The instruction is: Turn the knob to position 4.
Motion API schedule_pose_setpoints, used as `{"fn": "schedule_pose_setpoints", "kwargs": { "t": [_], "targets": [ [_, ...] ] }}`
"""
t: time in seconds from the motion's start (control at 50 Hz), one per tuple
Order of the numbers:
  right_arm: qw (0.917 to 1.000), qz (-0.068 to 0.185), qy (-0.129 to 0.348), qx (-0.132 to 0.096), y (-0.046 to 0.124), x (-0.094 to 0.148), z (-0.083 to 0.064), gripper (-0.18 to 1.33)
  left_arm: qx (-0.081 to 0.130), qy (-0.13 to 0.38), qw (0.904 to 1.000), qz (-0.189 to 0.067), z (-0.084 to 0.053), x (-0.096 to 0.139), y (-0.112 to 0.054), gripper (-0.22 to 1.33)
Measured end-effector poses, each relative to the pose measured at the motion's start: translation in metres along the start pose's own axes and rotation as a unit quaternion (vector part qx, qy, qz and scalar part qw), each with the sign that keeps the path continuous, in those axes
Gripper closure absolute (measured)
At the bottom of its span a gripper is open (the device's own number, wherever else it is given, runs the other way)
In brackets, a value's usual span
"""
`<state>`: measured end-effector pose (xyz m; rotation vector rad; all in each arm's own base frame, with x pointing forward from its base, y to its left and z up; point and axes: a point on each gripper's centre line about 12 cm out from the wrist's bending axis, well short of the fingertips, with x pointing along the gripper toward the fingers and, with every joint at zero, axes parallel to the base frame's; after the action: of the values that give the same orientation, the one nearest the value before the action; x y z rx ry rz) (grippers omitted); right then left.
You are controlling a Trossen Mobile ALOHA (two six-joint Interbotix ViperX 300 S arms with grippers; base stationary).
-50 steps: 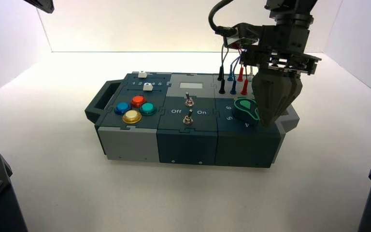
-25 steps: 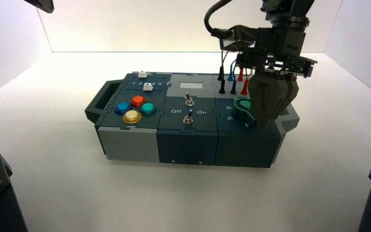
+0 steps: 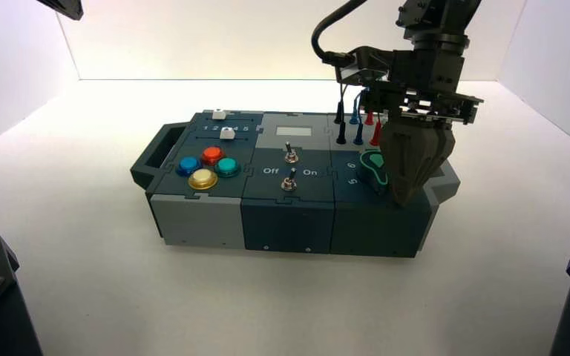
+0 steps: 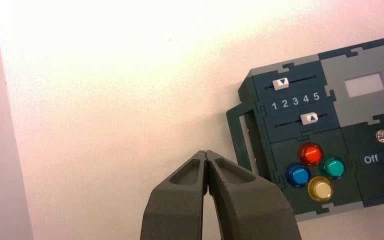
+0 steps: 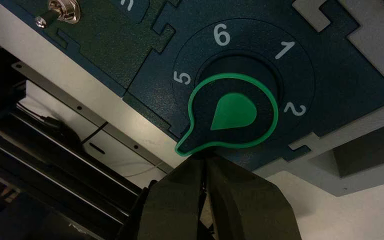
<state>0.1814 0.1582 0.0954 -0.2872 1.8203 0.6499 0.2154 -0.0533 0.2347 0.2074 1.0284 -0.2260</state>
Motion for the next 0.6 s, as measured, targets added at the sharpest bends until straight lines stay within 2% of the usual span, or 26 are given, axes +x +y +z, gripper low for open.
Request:
{"fn": "schedule_pose_setpoints", "kwargs": {
  "t": [0.36, 0.6],
  "targets": [
    [0.9999, -0.01, 0.002, -0.006, -0.002, -0.001, -0.005, 1.29, 0.002, 0.001, 1.0, 0.0, 0.0, 0.0, 0.0, 1.27],
    [0.9997, -0.015, -0.016, -0.013, 0.0, -0.014, -0.01, 1.29, 0.001, -0.001, 1.0, 0.0, 0.0, 0.0, 0.0, 1.27]
  ]
}}
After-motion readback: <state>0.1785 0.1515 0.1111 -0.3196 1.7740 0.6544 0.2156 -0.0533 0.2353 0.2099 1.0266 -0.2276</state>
